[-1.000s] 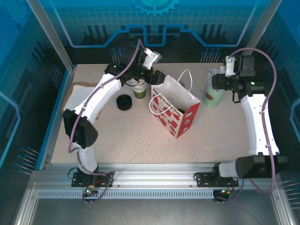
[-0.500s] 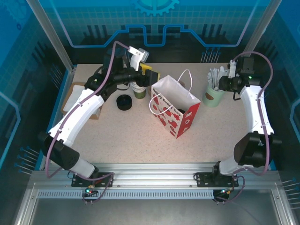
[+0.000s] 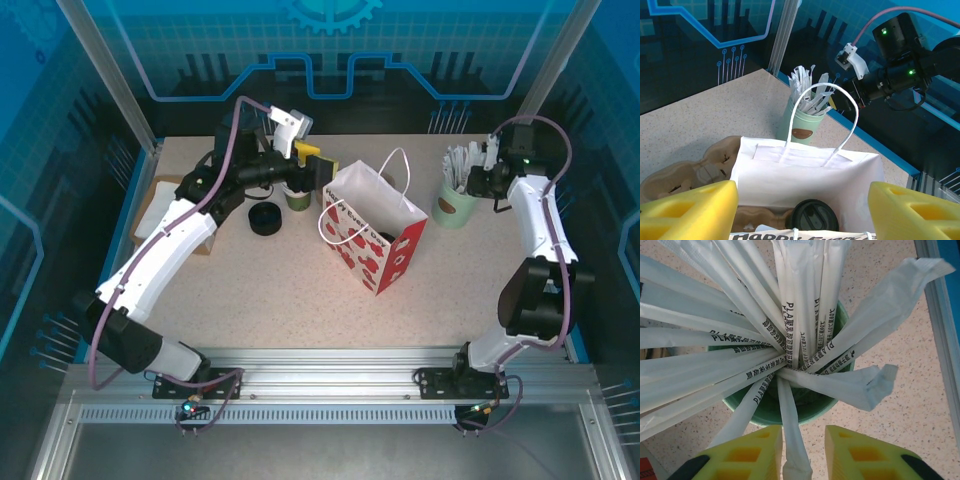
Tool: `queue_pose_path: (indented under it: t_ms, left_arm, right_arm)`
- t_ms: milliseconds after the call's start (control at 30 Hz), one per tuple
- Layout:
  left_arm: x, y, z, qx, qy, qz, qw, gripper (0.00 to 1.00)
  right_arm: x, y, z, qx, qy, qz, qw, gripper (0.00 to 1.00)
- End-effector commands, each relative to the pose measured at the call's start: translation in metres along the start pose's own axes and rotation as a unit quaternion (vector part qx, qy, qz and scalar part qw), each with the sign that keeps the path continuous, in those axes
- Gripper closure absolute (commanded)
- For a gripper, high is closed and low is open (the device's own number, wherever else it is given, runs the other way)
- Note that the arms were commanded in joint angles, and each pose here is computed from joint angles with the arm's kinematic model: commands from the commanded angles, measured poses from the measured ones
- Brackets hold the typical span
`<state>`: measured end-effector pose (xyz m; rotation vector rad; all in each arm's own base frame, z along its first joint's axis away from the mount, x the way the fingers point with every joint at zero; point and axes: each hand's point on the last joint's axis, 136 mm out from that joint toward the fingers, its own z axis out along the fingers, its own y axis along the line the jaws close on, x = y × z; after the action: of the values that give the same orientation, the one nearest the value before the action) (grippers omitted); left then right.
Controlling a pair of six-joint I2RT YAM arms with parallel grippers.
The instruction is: Pack the takeout coffee
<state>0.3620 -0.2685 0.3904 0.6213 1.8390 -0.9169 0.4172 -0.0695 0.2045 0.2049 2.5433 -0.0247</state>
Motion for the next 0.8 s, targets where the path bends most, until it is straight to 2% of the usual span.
queue_pose_path:
  t_ms: [0, 200, 400, 767]
  left_arm:
    - [-0.008, -0.008, -0.01, 0.008, -0.017, 0.012, 1.0, 0.29]
    - [-0.005, -0.006, -0.008, 0.006, -0.013, 0.012, 1.0, 0.3]
    - [-0.003, -0.007, -0.01, 0.006, -0.015, 0.009, 1.0, 0.3]
    - [0.002, -0.011, -0.022, 0.002, -0.026, 0.007, 1.0, 0.3]
  right_arm:
    - [-0.002, -0.003, 0.007, -0.01, 0.0, 0.008, 1.0, 0.75]
    - [-0.003, 0.002, 0.002, -0.024, -0.005, 0.005, 1.0, 0.85]
    - [-0.008, 0.007, -0.021, -0.031, -0.025, 0.001, 0.999, 0.94]
    - [-0.023, 0.025, -0.092, -0.025, -0.085, -0.032, 0.996, 0.96]
